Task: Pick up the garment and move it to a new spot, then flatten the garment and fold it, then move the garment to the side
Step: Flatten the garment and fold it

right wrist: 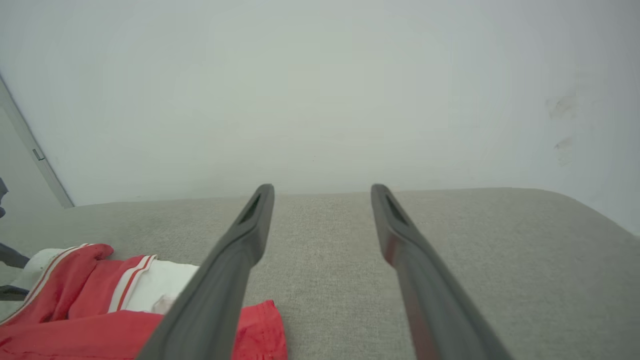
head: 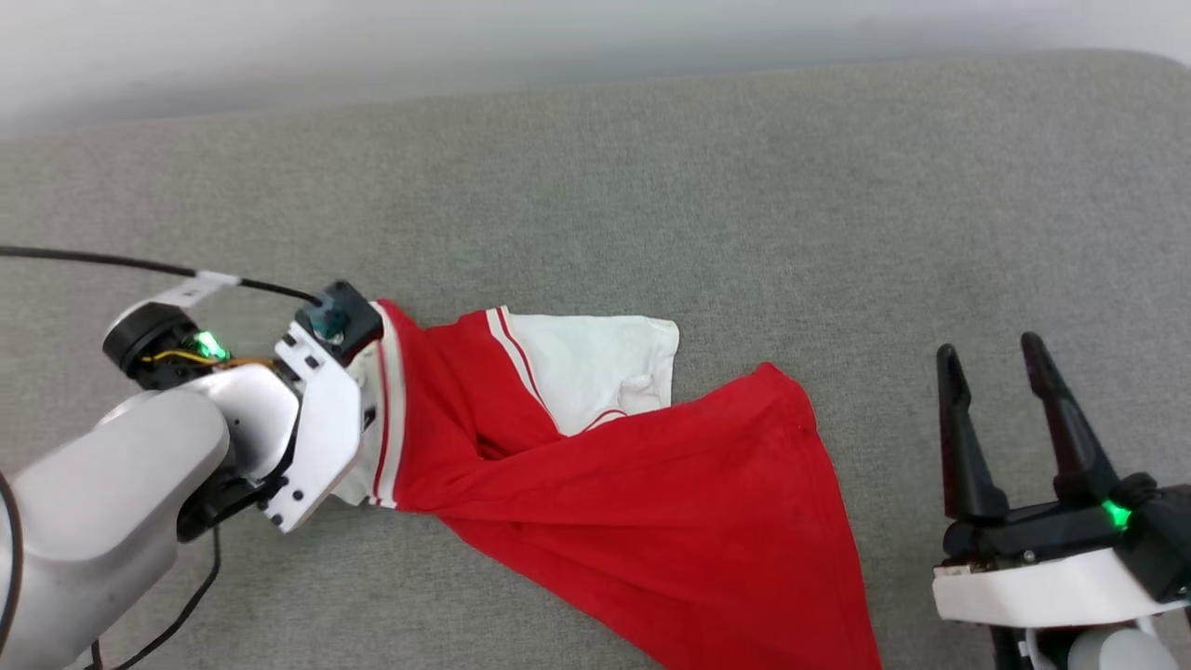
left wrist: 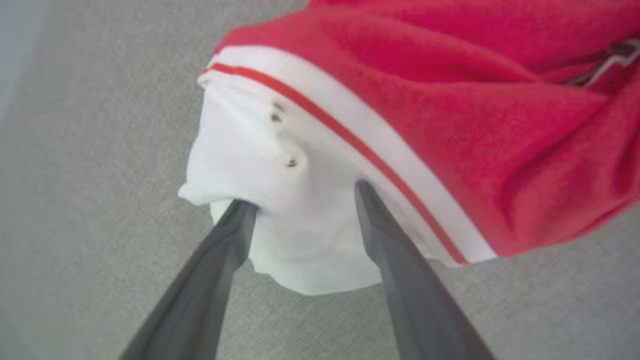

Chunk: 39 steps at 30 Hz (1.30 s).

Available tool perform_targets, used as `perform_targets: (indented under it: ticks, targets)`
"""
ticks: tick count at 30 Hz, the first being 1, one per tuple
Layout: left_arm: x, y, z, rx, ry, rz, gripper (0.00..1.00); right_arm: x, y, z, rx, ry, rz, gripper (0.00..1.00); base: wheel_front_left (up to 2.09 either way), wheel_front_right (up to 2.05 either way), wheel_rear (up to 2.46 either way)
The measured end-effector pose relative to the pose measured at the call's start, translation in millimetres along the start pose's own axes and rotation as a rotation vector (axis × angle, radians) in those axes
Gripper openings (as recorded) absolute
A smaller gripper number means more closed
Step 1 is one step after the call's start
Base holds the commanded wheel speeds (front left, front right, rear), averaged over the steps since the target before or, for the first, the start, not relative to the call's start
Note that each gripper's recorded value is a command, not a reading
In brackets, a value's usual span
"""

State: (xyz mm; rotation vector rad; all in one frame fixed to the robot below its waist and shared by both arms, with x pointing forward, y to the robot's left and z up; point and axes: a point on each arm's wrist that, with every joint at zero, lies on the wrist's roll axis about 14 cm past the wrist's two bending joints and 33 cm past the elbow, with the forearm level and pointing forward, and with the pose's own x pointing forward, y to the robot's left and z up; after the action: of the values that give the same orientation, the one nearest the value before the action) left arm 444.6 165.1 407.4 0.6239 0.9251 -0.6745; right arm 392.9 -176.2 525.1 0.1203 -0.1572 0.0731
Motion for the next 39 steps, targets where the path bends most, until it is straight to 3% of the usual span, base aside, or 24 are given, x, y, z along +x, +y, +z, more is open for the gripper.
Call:
perform_targets:
  ticks: [7, 12, 16, 26, 32, 39]
  targets:
    - [-51.8, 22.0, 53.1, -0.058, -0.429, 0.213, 1.0, 20.7, -0.2, 50.5, -0.109, -0.152, 0.049, 1.0, 0.0, 0.0, 0.0]
    - [-93.9, 39.7, 61.2, -0.15, -0.689, 0.433, 1.0, 49.1, 16.3, 80.9, -0.227, -0.239, 0.183, 1.0, 0.0, 0.0, 0.0]
    - [-122.8, 45.7, 59.5, -0.216, -0.857, 0.595, 1.0, 77.7, 40.6, 85.2, -0.331, -0.192, 0.323, 1.0, 0.0, 0.0, 0.0]
    - [-153.3, 53.5, 37.7, -0.37, -0.967, 0.902, 1.0, 122.2, 74.2, 10.7, -0.504, 0.386, 0.562, 1.0, 0.0, 0.0, 0.0]
    - [-150.7, 44.7, 19.7, -0.447, -0.962, 0.976, 1.0, 105.6, 77.6, -53.7, -0.609, 0.833, 0.674, 1.0, 0.0, 0.0, 0.0]
    - [-130.1, 37.6, 7.4, -0.548, -0.939, 0.993, 1.0, 94.3, 92.9, -109.5, -0.693, 1.152, 0.808, 1.0, 0.0, 0.0, 0.0]
